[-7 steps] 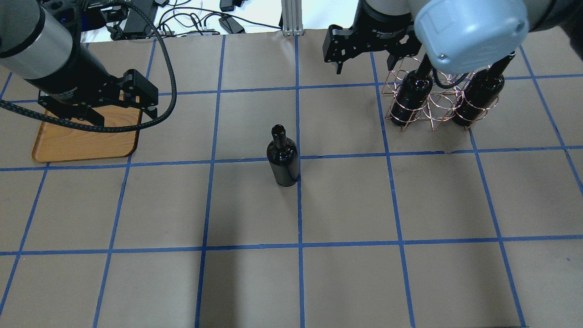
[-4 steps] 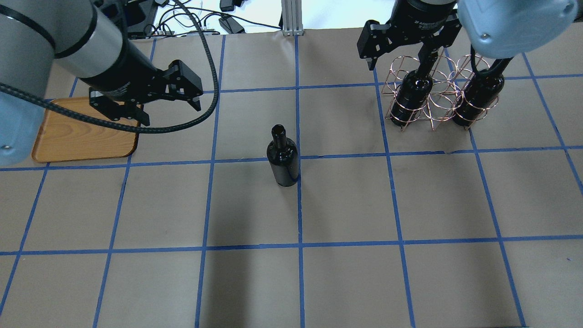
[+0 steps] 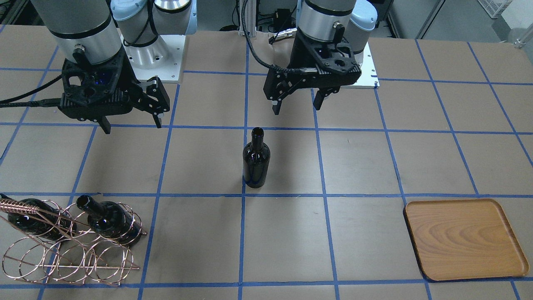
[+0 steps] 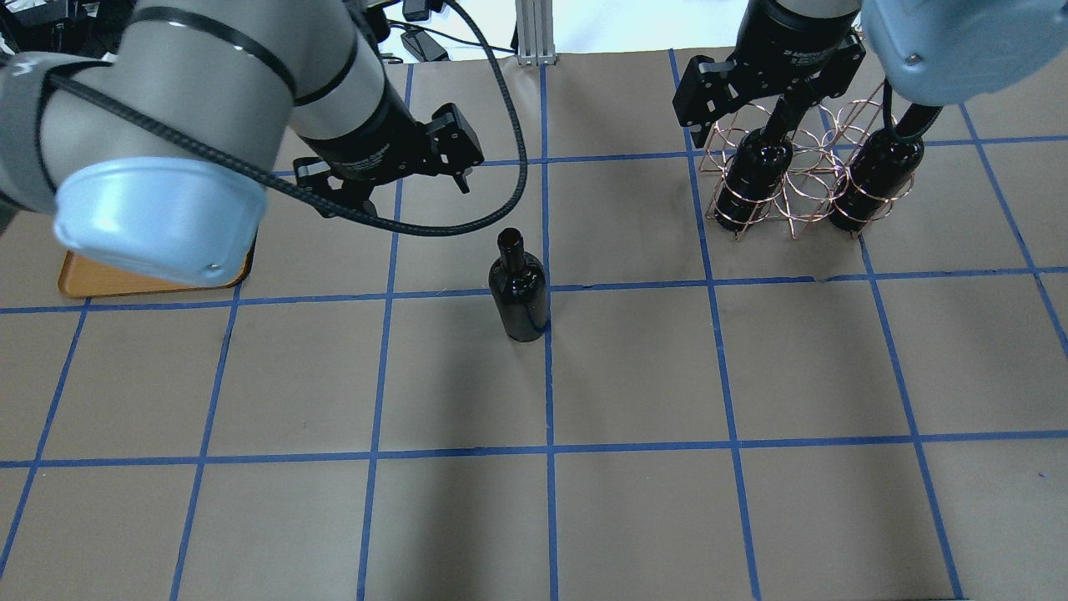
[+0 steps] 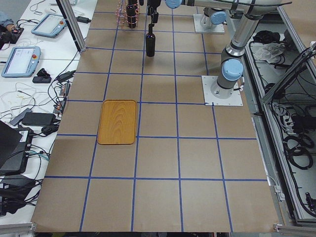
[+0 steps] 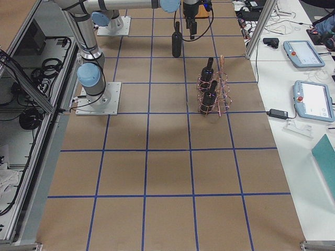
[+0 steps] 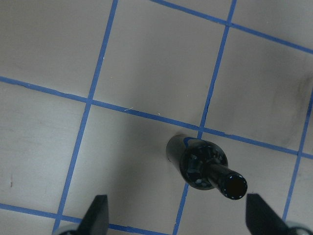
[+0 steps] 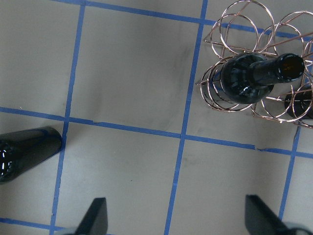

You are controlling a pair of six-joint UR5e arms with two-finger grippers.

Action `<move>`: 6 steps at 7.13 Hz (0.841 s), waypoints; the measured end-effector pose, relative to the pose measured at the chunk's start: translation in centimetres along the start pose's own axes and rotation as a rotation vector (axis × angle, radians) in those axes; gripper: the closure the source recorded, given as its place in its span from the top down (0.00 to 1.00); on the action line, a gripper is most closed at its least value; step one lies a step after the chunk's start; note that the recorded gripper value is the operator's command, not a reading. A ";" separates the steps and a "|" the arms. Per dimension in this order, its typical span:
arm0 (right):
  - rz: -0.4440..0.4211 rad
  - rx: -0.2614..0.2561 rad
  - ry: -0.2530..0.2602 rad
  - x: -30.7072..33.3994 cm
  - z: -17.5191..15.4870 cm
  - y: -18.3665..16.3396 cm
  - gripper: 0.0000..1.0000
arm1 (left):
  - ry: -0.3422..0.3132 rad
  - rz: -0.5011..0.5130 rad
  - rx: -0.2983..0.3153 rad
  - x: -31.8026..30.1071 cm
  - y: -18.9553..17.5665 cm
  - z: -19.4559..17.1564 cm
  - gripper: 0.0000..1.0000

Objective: Take wine from basket and place on tray
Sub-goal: 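Move the left gripper over the standing bottle while the right gripper withdraws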

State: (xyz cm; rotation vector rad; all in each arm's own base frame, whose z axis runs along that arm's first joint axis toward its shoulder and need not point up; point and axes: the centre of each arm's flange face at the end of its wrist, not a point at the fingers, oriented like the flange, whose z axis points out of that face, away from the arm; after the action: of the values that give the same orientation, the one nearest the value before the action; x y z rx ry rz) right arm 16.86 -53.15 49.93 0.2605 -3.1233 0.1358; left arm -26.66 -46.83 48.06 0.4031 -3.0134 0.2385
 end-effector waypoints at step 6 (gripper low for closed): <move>-0.002 -0.004 -0.002 -0.1 -0.1 0.3 1.00 | -0.028 0.066 -0.033 5.9 0.1 8.7 1.00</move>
State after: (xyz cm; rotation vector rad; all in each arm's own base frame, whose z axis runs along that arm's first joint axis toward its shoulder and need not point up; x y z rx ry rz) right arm 16.87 -52.88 49.97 0.2646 -3.1252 0.1291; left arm -32.95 -49.63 40.16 0.3076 -3.0572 0.1898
